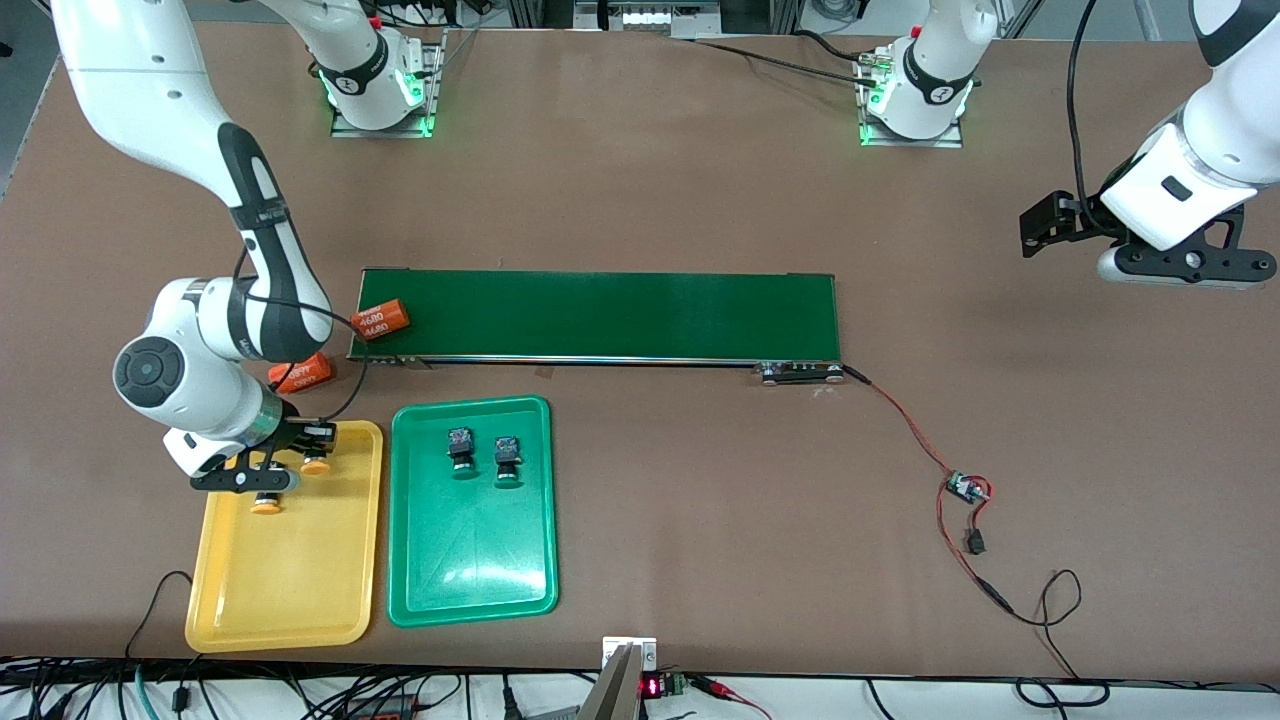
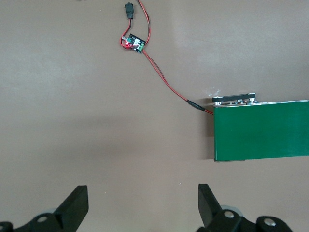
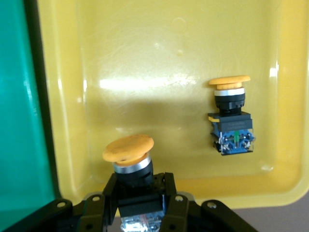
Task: Sort buttons by color to trays
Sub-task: 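Release the yellow button in the yellow tray with the right gripper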
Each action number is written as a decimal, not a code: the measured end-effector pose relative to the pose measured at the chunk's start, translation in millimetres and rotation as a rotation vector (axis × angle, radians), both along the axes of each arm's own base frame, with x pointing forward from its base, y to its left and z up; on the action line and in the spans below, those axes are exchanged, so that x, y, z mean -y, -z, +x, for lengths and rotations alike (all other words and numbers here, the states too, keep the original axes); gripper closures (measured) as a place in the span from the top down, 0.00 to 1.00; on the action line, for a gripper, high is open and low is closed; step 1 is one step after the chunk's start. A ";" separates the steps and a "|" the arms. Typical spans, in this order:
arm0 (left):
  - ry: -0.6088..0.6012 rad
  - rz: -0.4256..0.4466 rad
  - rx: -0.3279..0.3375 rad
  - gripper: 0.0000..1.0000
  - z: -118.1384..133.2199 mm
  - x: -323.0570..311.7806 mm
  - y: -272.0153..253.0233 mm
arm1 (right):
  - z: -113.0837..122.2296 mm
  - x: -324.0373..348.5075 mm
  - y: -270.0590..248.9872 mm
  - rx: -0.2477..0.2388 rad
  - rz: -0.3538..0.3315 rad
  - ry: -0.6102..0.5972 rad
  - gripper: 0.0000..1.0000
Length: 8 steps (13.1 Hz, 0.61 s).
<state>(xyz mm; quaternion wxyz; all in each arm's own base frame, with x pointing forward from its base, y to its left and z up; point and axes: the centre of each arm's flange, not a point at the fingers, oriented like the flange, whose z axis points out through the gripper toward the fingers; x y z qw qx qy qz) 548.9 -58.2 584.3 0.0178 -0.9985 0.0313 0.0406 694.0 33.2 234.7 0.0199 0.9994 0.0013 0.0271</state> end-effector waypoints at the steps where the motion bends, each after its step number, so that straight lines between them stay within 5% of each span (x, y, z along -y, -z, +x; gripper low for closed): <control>1: 0.000 0.000 0.000 1.00 0.0 0.1 0.0 | 1.6 0.9 8.6 0.014 -0.001 0.000 0.41; 5: 0.006 0.000 0.000 1.00 -0.4 3.2 0.0 | 2.5 3.2 30.4 0.026 -0.005 0.001 0.41; 8: 0.012 0.001 -0.012 1.00 -2.1 6.4 0.9 | 3.1 8.7 33.2 0.032 -0.005 0.007 0.63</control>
